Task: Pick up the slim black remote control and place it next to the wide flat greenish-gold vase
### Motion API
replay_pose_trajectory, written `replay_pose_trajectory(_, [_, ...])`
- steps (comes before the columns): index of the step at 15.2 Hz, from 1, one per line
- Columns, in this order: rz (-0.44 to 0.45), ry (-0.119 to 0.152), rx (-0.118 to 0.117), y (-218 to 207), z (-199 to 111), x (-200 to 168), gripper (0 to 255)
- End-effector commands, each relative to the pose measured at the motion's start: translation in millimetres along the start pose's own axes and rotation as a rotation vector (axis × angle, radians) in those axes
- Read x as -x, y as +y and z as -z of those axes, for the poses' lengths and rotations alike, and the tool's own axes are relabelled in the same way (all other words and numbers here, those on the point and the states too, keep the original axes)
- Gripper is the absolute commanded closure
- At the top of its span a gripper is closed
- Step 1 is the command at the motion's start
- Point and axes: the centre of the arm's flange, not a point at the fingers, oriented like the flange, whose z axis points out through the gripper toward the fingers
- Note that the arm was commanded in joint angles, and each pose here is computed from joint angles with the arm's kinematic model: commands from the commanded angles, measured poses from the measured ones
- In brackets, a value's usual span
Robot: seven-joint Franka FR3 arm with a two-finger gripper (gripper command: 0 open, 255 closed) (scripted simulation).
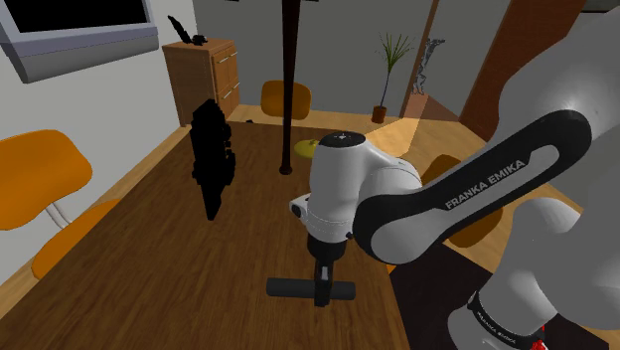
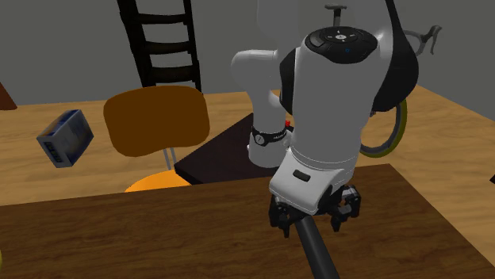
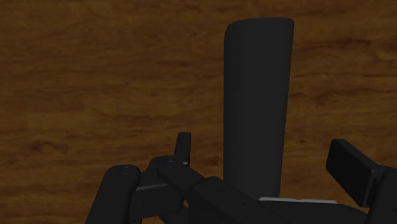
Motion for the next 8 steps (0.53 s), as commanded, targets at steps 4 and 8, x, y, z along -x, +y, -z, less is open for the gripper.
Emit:
replay_pose_trajectory(4, [0.000,0.001,0.000,0.2,-4.5,0.1,0])
replay_pose_trajectory(8, [0.000,0.000,0.000,0.2,-4.5,0.1,255])
